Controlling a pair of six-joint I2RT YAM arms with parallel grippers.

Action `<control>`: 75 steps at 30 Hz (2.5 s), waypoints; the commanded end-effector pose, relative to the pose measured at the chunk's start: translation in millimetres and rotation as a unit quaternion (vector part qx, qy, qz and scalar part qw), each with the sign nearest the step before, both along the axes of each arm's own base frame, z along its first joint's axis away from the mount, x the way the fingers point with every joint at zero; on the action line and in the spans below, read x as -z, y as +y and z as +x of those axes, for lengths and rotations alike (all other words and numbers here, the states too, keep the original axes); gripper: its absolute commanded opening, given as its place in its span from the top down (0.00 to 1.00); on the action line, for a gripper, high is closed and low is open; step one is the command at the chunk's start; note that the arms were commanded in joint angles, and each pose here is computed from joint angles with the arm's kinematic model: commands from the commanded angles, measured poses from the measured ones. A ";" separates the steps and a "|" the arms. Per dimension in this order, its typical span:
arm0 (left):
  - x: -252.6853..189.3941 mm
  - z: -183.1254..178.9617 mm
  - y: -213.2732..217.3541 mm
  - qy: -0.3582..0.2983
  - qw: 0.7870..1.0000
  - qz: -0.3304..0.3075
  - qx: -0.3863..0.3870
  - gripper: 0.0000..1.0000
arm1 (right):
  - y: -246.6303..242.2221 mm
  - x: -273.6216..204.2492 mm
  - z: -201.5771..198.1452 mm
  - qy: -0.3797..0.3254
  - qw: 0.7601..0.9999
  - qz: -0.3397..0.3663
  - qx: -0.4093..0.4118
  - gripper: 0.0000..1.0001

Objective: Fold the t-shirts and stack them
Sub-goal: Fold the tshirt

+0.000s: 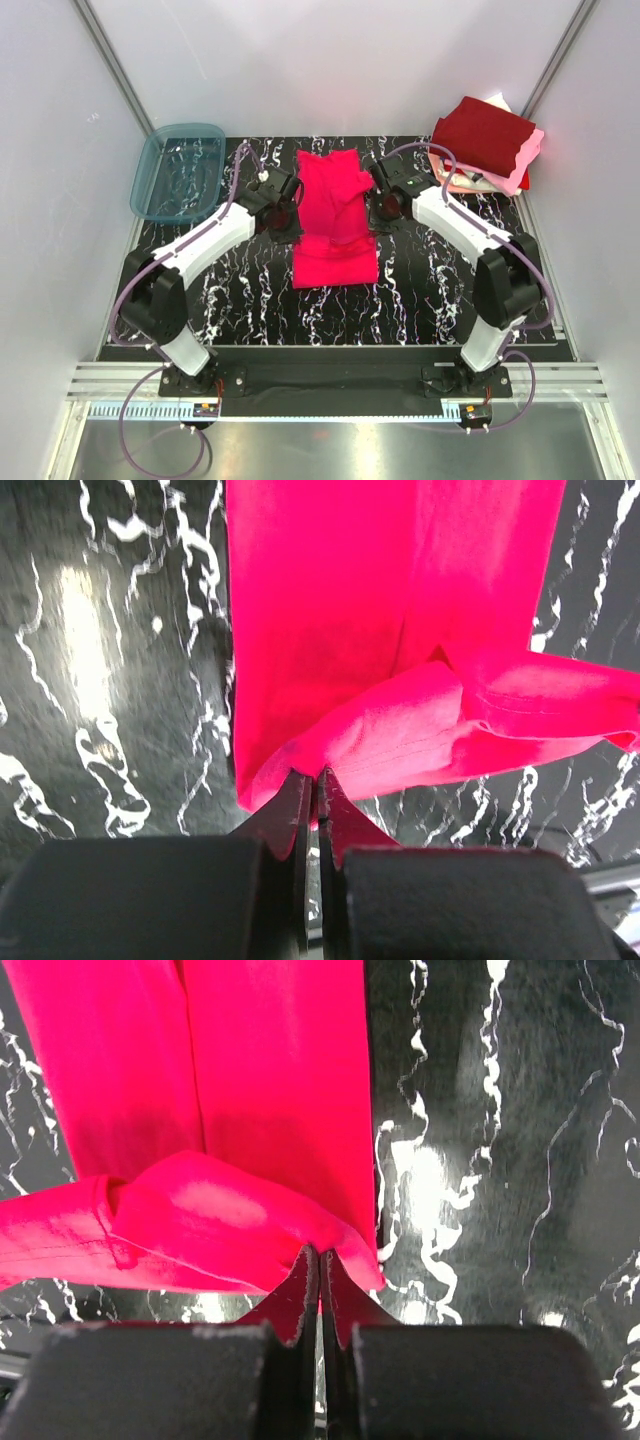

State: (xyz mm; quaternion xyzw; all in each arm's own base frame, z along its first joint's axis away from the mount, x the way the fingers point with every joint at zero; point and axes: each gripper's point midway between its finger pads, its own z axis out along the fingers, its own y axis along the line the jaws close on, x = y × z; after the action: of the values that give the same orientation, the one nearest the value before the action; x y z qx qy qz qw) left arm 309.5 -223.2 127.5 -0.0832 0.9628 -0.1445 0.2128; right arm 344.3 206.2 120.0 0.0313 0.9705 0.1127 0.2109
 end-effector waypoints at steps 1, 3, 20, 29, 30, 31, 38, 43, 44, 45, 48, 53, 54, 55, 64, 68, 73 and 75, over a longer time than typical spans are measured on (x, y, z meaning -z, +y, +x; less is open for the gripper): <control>-7.0 15.2 1.1 -0.008 1.000 0.008 0.026 1.00 | 1.5 -9.4 17.9 -0.016 1.000 0.002 -0.013 1.00; -1.0 21.7 -0.2 0.001 0.999 0.006 0.034 1.00 | 3.3 -4.3 21.3 -0.007 1.000 0.007 -0.019 1.00; 25.5 61.4 -3.7 0.021 0.998 0.009 0.058 1.00 | -8.1 24.3 55.4 0.023 1.000 -0.007 -0.011 1.00; 18.3 76.4 0.5 0.013 0.998 0.012 0.061 1.00 | -3.3 17.9 66.3 0.017 1.000 0.001 -0.014 1.00; 20.2 77.5 1.6 0.016 0.998 0.013 0.060 1.00 | -2.7 18.5 68.0 0.016 1.000 0.000 -0.016 1.00; 24.4 78.0 1.1 0.021 0.998 0.014 0.061 1.00 | -2.3 19.1 68.2 0.018 1.000 0.001 -0.015 1.00; 50.3 91.2 0.8 0.053 0.997 0.011 0.060 0.91 | -1.8 45.9 81.6 0.045 0.999 -0.005 -0.013 0.92; 52.5 127.6 5.8 0.074 0.996 -0.002 0.041 0.71 | -18.6 49.3 119.5 0.060 0.998 -0.006 0.014 0.39; 46.1 133.8 7.4 0.068 0.997 -0.002 0.040 0.71 | -21.2 57.6 125.1 0.069 0.997 -0.005 0.019 0.36; 37.2 139.9 9.6 0.057 0.998 0.000 0.037 0.71 | -16.1 40.9 136.3 0.054 0.998 0.019 0.014 0.34; -8.5 152.1 18.2 0.000 0.999 0.013 0.031 0.60 | -15.2 21.5 136.9 0.053 0.997 0.062 0.009 0.32; -31.1 126.4 36.8 -0.037 0.999 0.026 0.013 0.55 | -18.2 -24.6 113.4 -0.002 0.996 0.089 0.007 0.30; -49.9 123.9 37.1 -0.070 0.997 0.015 0.009 0.55 | -17.3 -12.9 101.3 0.010 0.995 0.096 0.007 0.30; -29.3 108.6 41.5 -0.047 0.999 0.021 0.008 0.55 | -16.6 -26.9 93.8 -0.004 0.994 0.109 0.003 0.32; 12.2 71.9 12.7 -0.030 0.998 -0.018 0.045 0.63 | 13.2 19.5 35.3 0.046 0.992 0.103 -0.049 0.69; 24.1 70.3 -6.9 -0.019 0.997 -0.020 0.068 0.66 | 18.4 43.1 30.2 0.073 0.991 0.095 -0.060 0.77; 36.6 77.2 -18.0 -0.015 0.997 -0.021 0.074 0.67 | 20.3 62.2 28.1 0.092 0.991 0.070 -0.068 0.79; 40.4 79.9 -20.0 -0.014 0.997 -0.022 0.074 0.68 | 17.8 66.3 30.4 0.092 0.992 0.060 -0.066 0.79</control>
State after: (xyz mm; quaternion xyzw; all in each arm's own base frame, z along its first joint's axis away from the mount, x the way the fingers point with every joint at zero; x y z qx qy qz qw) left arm 365.3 -227.7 68.9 -0.0162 0.9730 -0.1507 0.1742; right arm 366.4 221.5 50.3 0.0083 0.9775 0.1893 0.0927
